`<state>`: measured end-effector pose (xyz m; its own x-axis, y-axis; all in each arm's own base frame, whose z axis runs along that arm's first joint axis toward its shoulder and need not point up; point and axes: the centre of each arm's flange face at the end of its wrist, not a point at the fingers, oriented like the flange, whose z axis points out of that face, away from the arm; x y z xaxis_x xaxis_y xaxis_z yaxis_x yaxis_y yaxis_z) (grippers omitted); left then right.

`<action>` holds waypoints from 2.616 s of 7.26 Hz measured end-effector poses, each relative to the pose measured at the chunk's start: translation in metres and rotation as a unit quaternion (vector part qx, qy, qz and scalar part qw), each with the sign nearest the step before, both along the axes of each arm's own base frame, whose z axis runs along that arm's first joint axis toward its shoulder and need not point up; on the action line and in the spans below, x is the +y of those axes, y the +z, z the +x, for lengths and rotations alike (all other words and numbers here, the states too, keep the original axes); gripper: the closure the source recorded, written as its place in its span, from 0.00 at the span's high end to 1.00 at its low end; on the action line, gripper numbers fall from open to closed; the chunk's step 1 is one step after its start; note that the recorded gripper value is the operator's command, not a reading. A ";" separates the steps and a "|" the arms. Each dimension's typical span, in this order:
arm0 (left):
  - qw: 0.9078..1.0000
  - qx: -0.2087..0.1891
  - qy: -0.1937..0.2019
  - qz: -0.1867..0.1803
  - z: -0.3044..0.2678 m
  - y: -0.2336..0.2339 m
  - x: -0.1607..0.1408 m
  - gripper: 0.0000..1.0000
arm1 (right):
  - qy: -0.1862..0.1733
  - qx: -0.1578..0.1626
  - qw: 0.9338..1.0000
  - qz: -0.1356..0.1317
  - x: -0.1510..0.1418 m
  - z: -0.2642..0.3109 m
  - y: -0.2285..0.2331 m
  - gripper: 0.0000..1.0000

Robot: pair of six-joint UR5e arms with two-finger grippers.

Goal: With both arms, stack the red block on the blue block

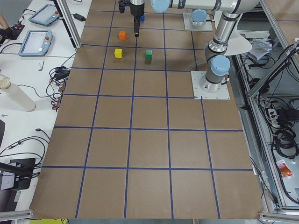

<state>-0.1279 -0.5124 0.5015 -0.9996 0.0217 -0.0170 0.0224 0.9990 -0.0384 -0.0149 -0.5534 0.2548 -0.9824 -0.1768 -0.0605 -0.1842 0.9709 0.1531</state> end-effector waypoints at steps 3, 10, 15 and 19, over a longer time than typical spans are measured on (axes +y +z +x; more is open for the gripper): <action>1.000 0.000 0.000 0.000 0.000 0.000 0.000 1.00 | 0.000 -0.002 1.000 -0.001 0.000 0.000 0.000 0.82; 1.000 0.001 0.000 -0.001 0.000 0.001 0.001 1.00 | -0.012 0.011 0.999 -0.030 0.001 0.004 0.071 1.00; 1.000 0.001 0.000 -0.001 0.000 0.001 0.001 1.00 | -0.086 0.023 0.996 -0.018 0.000 0.048 0.181 1.00; 1.000 0.001 0.000 0.000 0.000 0.000 0.000 1.00 | -0.129 0.032 0.990 -0.037 0.015 0.096 0.203 1.00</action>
<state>-0.1280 -0.5123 0.5017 -0.9996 0.0217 -0.0155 0.0223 0.9990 -0.0387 0.0807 -0.5383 0.4575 -0.9968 0.0795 0.0066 0.0798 0.9933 0.0836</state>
